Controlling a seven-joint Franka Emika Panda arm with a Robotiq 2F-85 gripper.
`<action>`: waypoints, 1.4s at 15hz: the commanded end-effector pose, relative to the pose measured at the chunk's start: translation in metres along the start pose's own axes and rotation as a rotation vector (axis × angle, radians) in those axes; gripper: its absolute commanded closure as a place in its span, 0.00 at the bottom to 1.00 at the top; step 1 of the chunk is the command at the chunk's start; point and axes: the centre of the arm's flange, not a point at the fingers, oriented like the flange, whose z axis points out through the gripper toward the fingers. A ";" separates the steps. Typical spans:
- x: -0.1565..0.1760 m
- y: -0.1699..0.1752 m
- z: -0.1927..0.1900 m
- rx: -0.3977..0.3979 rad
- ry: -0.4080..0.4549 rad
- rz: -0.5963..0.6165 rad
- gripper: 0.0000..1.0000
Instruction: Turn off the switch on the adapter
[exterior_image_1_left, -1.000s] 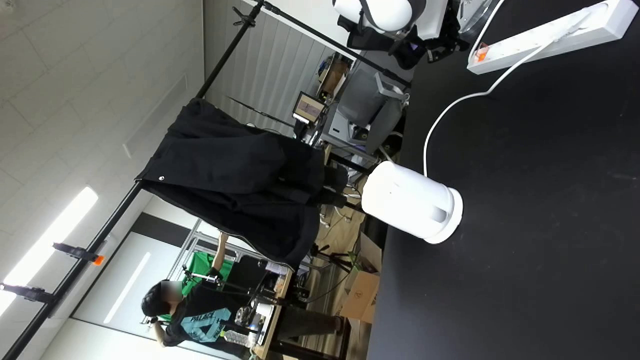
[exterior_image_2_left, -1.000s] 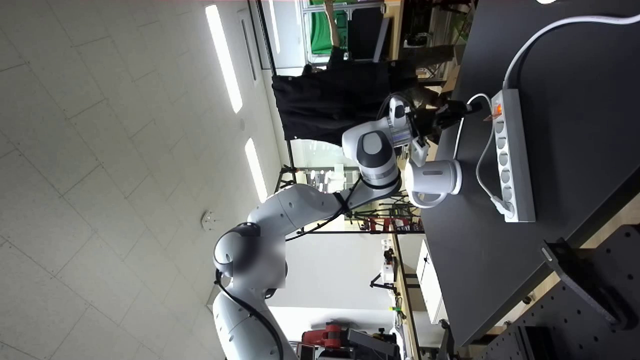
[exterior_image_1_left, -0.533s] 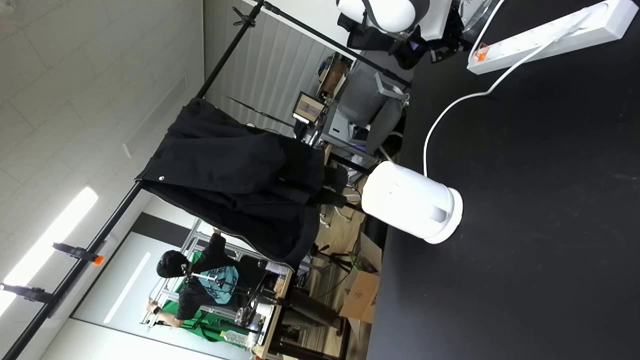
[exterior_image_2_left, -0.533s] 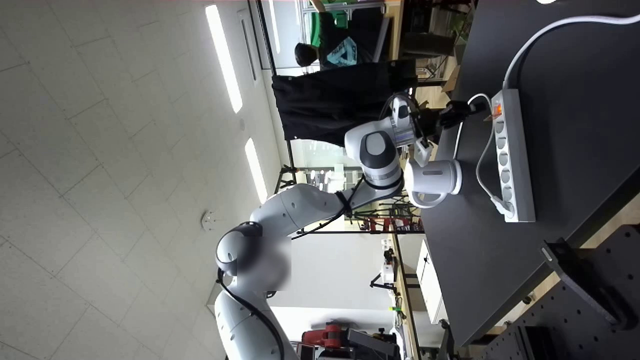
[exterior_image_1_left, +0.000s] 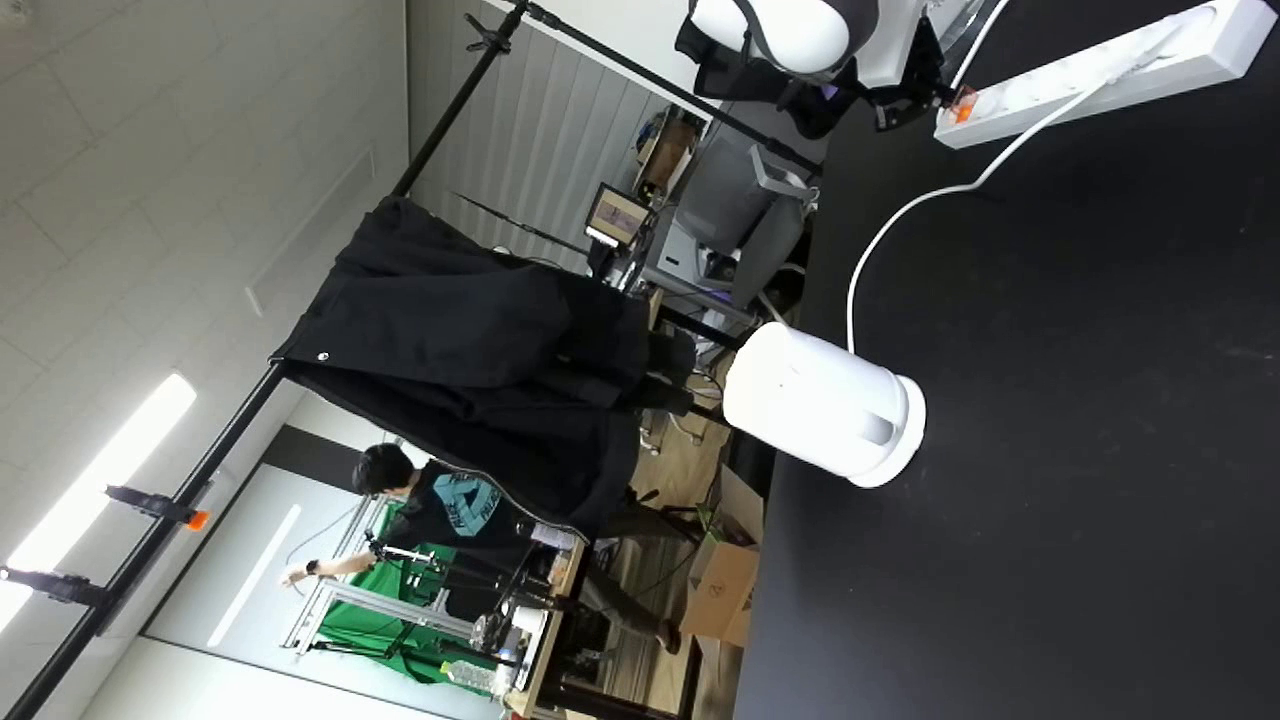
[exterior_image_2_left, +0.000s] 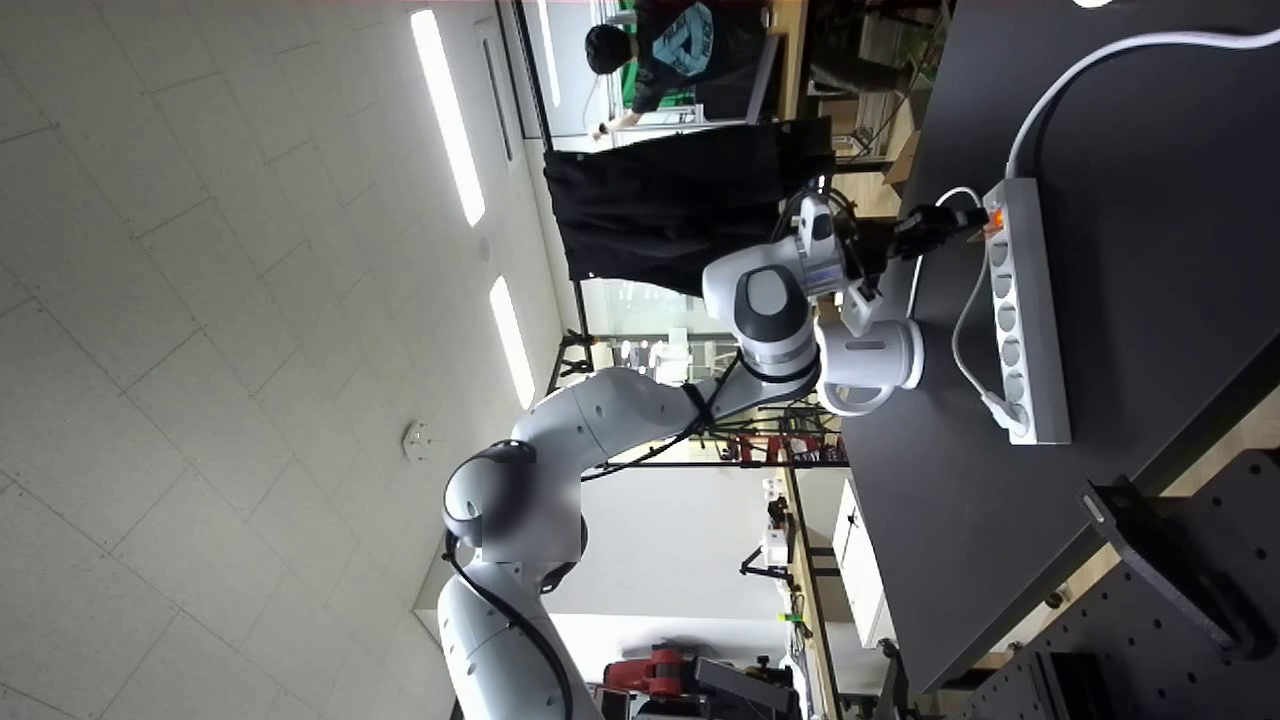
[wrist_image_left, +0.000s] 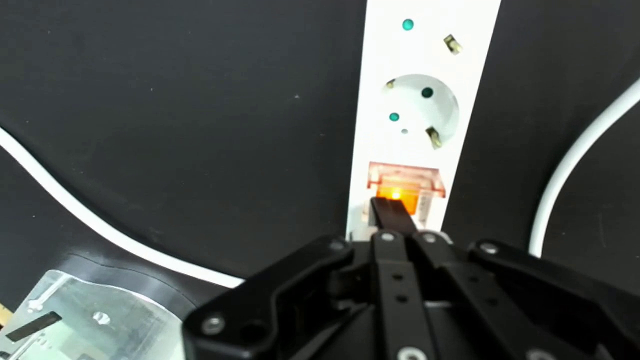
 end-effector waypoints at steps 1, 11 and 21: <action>0.002 -0.004 0.005 0.010 0.026 0.019 1.00; 0.002 -0.008 0.021 0.027 0.028 0.041 1.00; 0.015 0.015 0.050 0.137 -0.021 0.104 1.00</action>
